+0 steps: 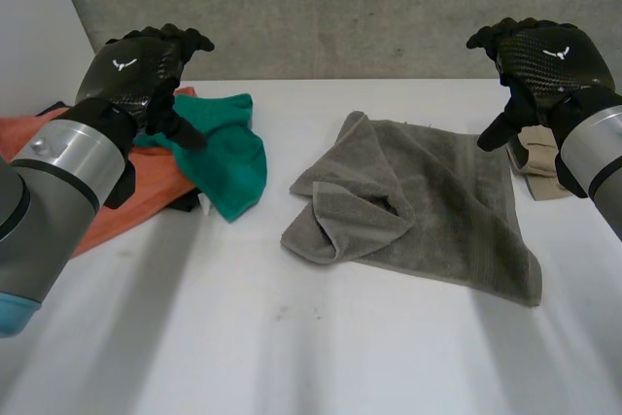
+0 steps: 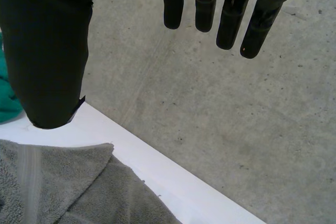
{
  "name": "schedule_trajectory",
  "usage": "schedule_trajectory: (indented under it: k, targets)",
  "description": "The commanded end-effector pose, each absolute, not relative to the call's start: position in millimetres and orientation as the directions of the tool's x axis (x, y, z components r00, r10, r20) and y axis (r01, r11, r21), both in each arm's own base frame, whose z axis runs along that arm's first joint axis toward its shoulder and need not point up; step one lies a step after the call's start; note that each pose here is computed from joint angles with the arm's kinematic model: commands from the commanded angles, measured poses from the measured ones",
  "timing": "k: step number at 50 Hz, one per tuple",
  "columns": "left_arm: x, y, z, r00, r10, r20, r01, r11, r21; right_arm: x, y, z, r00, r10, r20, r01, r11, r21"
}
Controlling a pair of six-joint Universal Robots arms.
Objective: Fold the laundry.
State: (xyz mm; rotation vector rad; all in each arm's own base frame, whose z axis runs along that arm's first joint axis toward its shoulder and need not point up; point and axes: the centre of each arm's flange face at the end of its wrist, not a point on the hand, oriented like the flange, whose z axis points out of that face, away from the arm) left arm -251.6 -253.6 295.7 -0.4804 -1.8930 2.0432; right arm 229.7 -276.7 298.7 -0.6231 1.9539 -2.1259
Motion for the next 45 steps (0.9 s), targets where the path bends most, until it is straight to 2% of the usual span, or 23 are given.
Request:
schedule_trajectory:
  k: [1,12,16,20,21,24,28,30,34,38,45]
  targets:
    - [-253.9,-260.1,294.4,-0.894,0.446,-0.033,0.0,-0.075,-0.997,229.9,-277.4,297.5,-0.894,-0.411,0.179,-0.145,-0.113,-0.983]
    - [-258.6,-271.4,290.1,-0.893,0.447,-0.046,0.014,-0.075,-0.997,229.7,-278.5,296.5,-0.894,-0.411,0.179,-0.146,-0.109,-0.983]
    - [-264.5,-287.7,280.6,-0.889,0.44,-0.123,0.091,-0.093,-0.992,229.9,-278.6,296.6,-0.893,-0.411,0.182,-0.148,-0.112,-0.983]
    - [-272.2,-308.9,261.4,-0.868,0.43,-0.249,0.22,-0.118,-0.968,230.3,-278.2,295.5,-0.89,-0.412,0.196,-0.163,-0.115,-0.98]
    - [-274.5,-320.6,253.6,-0.855,0.419,-0.306,0.273,-0.138,-0.952,230.1,-278.1,295.0,-0.889,-0.41,0.203,-0.17,-0.116,-0.979]
    - [-278.8,-339.8,238.9,-0.826,0.401,-0.396,0.356,-0.175,-0.918,230.4,-279.1,292.5,-0.887,-0.41,0.211,-0.181,-0.113,-0.977]
    - [-282.4,-370.8,209.2,-0.784,0.399,-0.476,0.426,-0.213,-0.879,230.9,-282.1,285.9,-0.886,-0.414,0.208,-0.186,-0.094,-0.978]
    - [-284.8,-383.3,196.0,-0.762,0.416,-0.496,0.438,-0.233,-0.868,231.1,-283.0,284.3,-0.886,-0.415,0.207,-0.187,-0.089,-0.978]
    - [-296.8,-405.1,163.7,-0.698,0.508,-0.504,0.419,-0.282,-0.863,231.6,-284.8,279.6,-0.884,-0.418,0.208,-0.193,-0.078,-0.978]
    - [-304.4,-420.4,143.2,-0.67,0.546,-0.504,0.398,-0.309,-0.864,232.4,-287.7,271.3,-0.881,-0.422,0.213,-0.208,-0.059,-0.976]
    - [-304.6,-455.8,118.1,-0.674,0.531,-0.513,0.394,-0.329,-0.858,233.6,-292.3,260.1,-0.875,-0.427,0.23,-0.237,-0.038,-0.971]
